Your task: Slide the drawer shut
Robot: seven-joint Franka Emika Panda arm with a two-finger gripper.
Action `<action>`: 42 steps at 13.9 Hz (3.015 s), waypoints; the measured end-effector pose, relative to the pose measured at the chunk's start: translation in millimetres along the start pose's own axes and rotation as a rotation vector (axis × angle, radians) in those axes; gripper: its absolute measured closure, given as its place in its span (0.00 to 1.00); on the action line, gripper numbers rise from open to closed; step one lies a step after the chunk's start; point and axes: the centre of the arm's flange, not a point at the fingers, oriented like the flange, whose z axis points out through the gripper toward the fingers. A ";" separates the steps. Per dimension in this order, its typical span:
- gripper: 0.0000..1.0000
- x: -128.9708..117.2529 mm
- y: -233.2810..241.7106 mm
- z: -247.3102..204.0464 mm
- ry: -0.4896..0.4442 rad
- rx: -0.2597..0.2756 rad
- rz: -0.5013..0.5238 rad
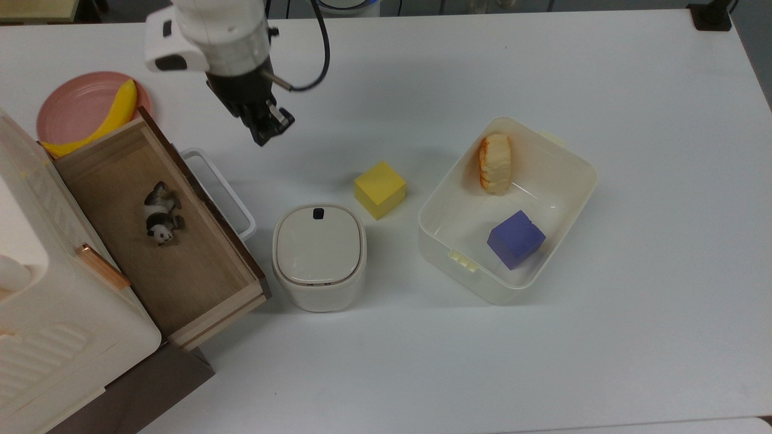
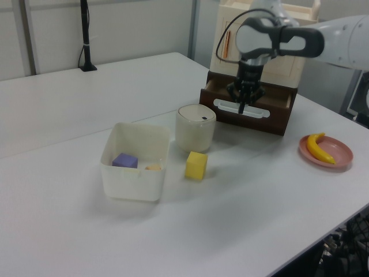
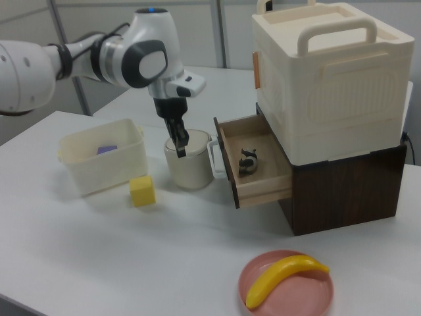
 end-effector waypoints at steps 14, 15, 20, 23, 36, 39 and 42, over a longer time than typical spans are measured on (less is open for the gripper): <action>0.99 75.7 25.7 56.7 0.295 0.001 0.123; 0.99 81.3 30.5 54.6 0.319 0.004 0.128; 0.99 94.9 39.6 47.8 0.394 -0.017 0.113; 0.99 98.5 39.4 49.7 0.419 -0.010 0.106; 0.96 84.2 49.7 21.9 0.273 -0.076 -0.094; 0.61 44.7 44.2 -19.0 0.101 -0.025 -0.283; 0.26 -1.1 17.0 -52.3 0.022 -0.031 -0.412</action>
